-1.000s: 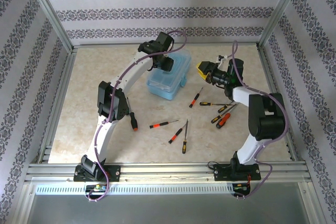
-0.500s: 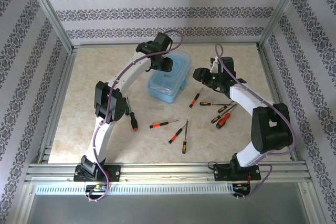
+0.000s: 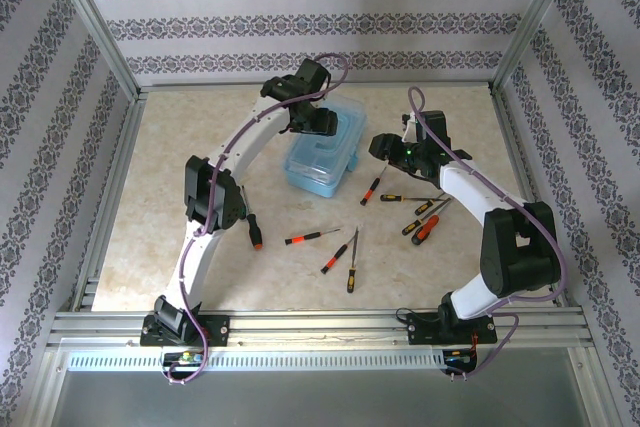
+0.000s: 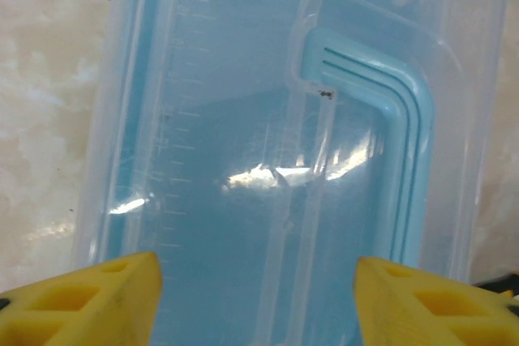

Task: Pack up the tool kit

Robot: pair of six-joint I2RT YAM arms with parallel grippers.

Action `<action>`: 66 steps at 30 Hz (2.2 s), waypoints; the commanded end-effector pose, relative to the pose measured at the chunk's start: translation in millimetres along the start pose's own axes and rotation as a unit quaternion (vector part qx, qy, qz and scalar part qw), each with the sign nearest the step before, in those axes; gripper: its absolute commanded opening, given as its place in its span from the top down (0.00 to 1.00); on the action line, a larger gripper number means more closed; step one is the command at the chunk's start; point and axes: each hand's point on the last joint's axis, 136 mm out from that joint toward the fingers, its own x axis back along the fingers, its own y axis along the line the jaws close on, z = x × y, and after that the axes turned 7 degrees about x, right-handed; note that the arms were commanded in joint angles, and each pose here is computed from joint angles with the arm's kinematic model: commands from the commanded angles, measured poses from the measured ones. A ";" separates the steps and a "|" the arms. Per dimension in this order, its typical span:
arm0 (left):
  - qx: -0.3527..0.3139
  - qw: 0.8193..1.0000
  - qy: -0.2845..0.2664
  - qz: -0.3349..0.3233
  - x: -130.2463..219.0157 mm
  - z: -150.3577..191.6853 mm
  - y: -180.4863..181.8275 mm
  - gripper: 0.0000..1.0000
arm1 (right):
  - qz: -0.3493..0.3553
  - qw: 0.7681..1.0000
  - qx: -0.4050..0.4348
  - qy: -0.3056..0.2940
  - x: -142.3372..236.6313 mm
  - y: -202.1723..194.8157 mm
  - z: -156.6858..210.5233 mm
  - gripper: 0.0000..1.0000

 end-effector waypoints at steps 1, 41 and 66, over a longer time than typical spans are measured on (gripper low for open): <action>-0.008 0.997 0.064 -0.049 -9.4 31.3 16.6 0.31 | -0.013 1.000 0.010 0.003 5.2 9.3 -4.1 0.41; -0.047 0.996 0.055 -0.046 -8.8 10.3 50.1 0.16 | -0.033 0.999 0.001 0.029 -6.0 16.2 9.9 0.40; -0.041 0.991 0.121 -0.026 -37.1 51.7 53.1 0.25 | -0.060 0.998 -0.019 0.019 -2.9 17.9 5.0 0.37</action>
